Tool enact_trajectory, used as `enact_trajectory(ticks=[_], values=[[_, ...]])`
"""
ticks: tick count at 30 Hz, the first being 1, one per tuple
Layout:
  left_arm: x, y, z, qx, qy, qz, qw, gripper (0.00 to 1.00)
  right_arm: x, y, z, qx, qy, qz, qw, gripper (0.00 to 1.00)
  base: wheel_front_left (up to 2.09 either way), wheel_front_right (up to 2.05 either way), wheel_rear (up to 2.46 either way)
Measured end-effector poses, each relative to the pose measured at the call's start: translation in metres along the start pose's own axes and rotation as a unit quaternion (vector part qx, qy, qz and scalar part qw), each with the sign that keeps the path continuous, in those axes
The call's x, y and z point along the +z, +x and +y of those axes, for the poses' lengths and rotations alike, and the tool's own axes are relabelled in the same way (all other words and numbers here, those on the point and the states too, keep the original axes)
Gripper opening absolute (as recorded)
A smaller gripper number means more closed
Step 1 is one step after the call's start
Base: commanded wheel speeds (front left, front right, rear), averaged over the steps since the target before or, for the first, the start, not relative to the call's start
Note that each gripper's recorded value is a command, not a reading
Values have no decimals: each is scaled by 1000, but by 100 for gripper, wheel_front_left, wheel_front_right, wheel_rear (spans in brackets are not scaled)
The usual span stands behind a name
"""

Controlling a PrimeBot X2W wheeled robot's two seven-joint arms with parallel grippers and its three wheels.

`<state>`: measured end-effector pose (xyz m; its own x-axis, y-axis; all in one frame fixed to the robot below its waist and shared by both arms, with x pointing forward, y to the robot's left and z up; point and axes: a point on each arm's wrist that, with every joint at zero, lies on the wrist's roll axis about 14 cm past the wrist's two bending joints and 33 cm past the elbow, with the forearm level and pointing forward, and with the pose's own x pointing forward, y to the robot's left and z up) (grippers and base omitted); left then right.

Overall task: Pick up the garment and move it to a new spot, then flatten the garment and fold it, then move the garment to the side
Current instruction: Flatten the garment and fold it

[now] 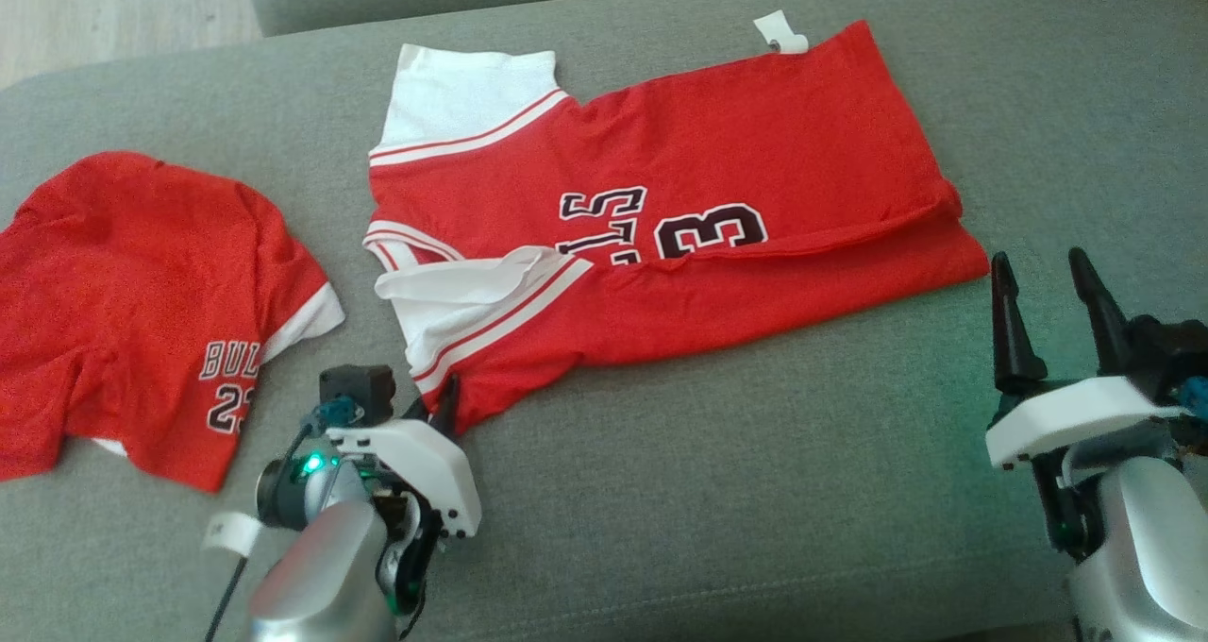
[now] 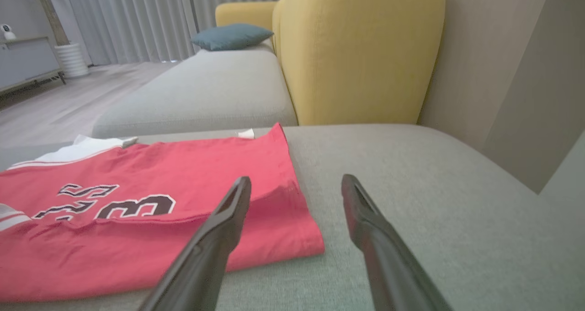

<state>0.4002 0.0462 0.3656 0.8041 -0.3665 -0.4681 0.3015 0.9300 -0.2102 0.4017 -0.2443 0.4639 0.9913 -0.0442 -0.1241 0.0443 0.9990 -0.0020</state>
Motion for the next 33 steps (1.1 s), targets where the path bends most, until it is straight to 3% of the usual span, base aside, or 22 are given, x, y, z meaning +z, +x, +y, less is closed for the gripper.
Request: enact_trajectory(ticks=[4,16,23,33], values=[[7,-3,2,3,12,-30,999,0,-19,5,-2,-17,38,43,998,100,0,0,0],[62,-14,0,-2,40,-138,990,0,-63,29,-1,-33,76,155,985,100,0,0,0],[74,-17,1,-3,43,-161,986,0,-77,42,-10,-54,77,195,976,100,0,0,0],[71,-16,7,-1,46,-160,986,0,-93,54,-7,-72,122,233,962,100,0,0,0]])
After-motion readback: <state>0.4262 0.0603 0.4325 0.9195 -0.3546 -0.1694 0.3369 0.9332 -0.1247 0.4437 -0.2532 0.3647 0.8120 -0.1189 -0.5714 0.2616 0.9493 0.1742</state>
